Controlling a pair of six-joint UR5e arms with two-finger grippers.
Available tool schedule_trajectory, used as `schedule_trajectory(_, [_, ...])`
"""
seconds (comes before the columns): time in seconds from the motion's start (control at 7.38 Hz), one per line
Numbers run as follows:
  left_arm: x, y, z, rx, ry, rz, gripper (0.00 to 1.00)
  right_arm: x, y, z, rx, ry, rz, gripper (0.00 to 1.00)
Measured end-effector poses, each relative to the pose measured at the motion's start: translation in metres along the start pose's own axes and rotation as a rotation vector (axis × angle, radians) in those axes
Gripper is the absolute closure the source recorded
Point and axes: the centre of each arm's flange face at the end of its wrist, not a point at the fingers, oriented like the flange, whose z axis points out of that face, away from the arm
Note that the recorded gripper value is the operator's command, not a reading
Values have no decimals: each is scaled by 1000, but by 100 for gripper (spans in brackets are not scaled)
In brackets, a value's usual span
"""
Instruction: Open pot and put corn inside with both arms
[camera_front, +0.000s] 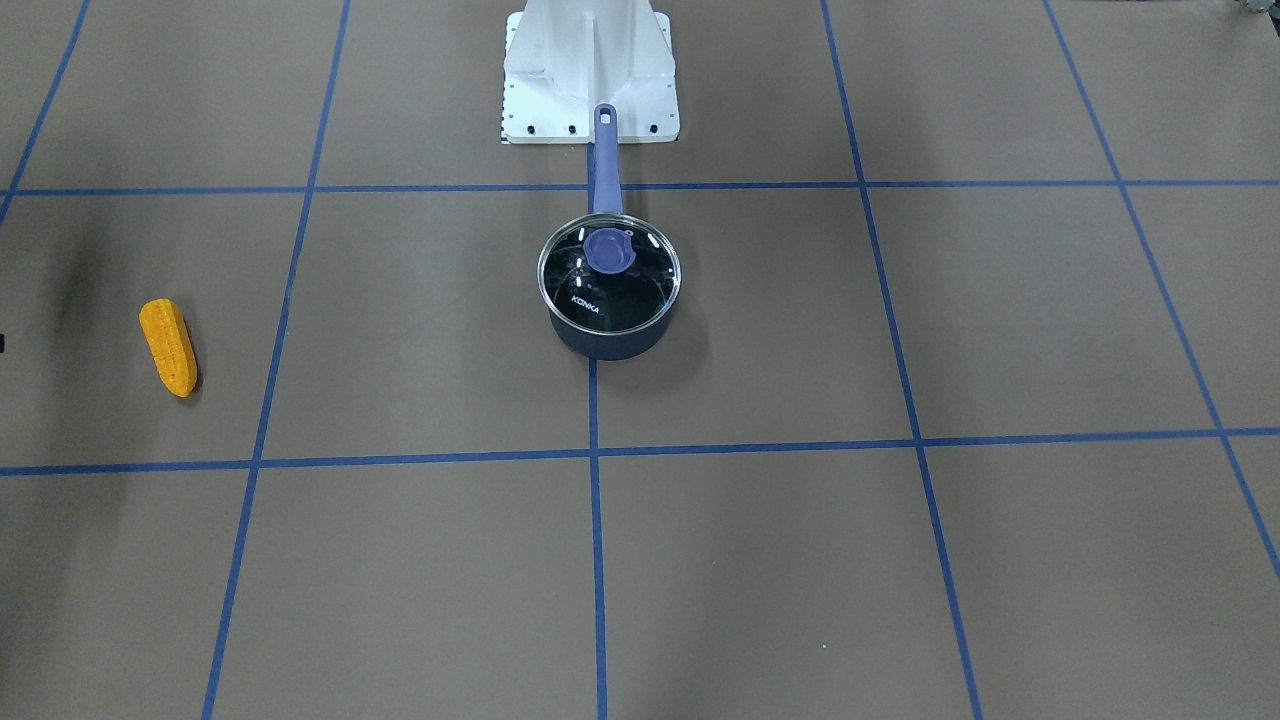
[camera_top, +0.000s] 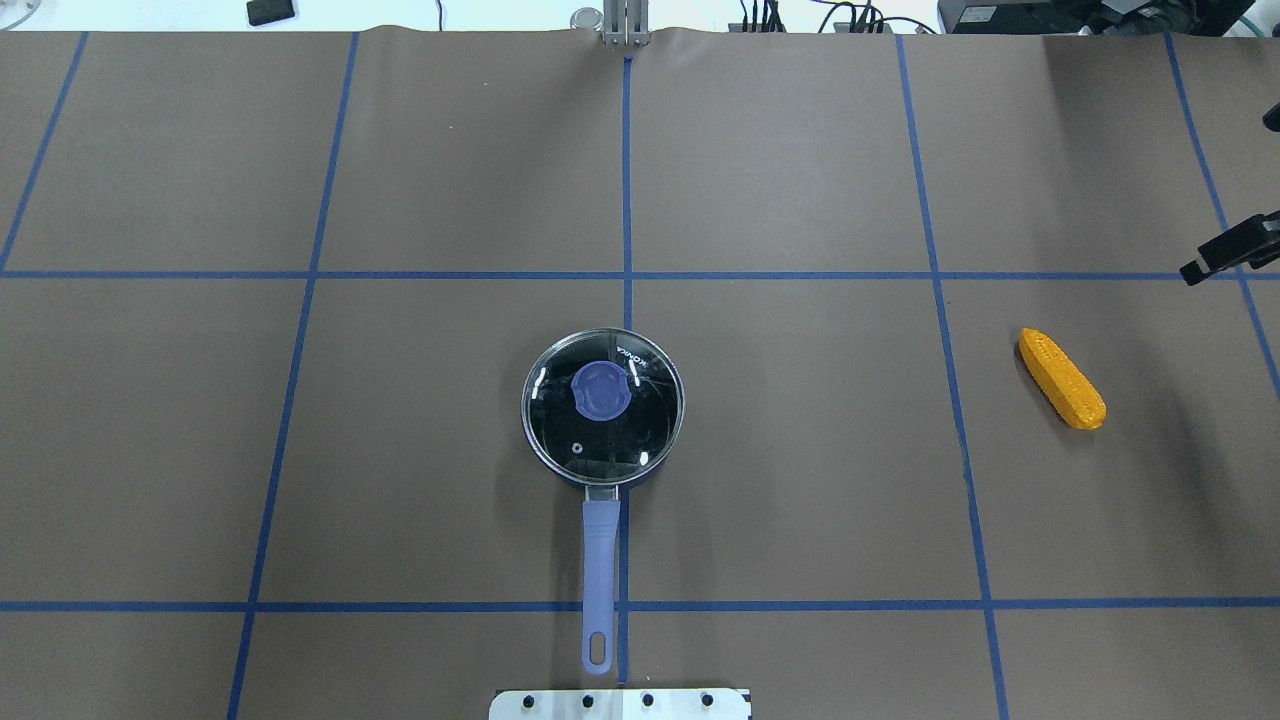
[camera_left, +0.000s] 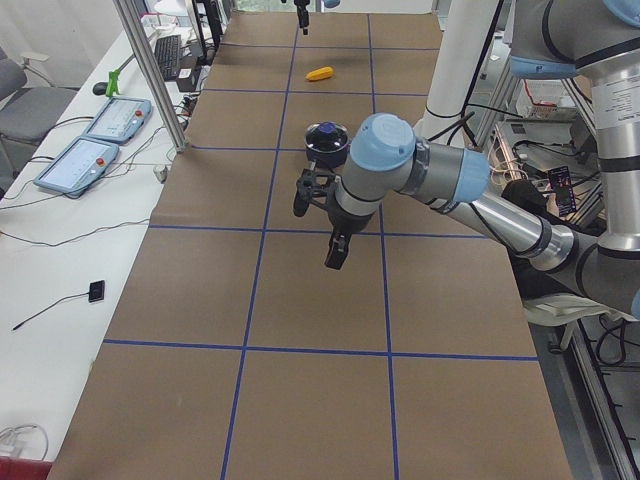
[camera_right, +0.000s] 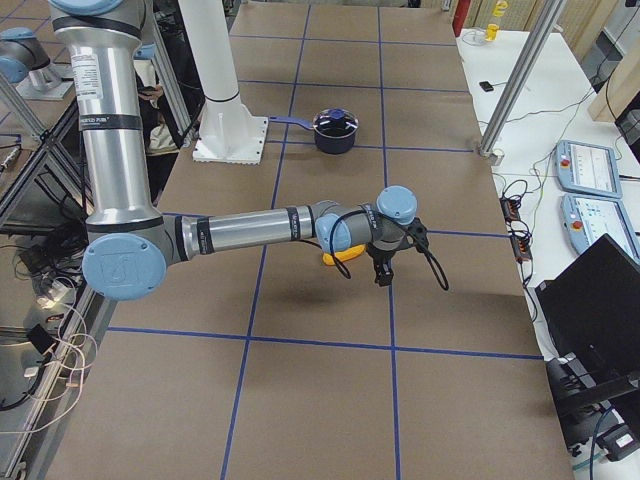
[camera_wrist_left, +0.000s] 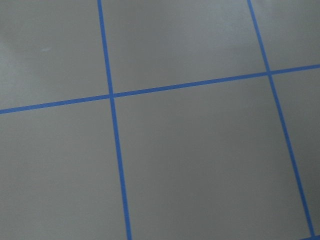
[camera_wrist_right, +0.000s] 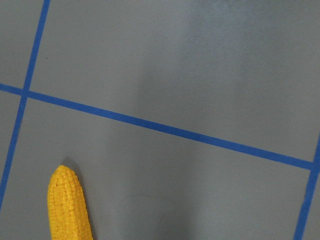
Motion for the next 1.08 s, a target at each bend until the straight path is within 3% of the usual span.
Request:
schedule_trajectory(0.68, [149, -43, 26, -68, 76, -139, 2, -97, 6, 59, -56, 48, -110, 0])
schedule_trajectory(1.08, [208, -49, 44, -86, 68, -196, 2, -126, 15, 94, -87, 73, -132, 0])
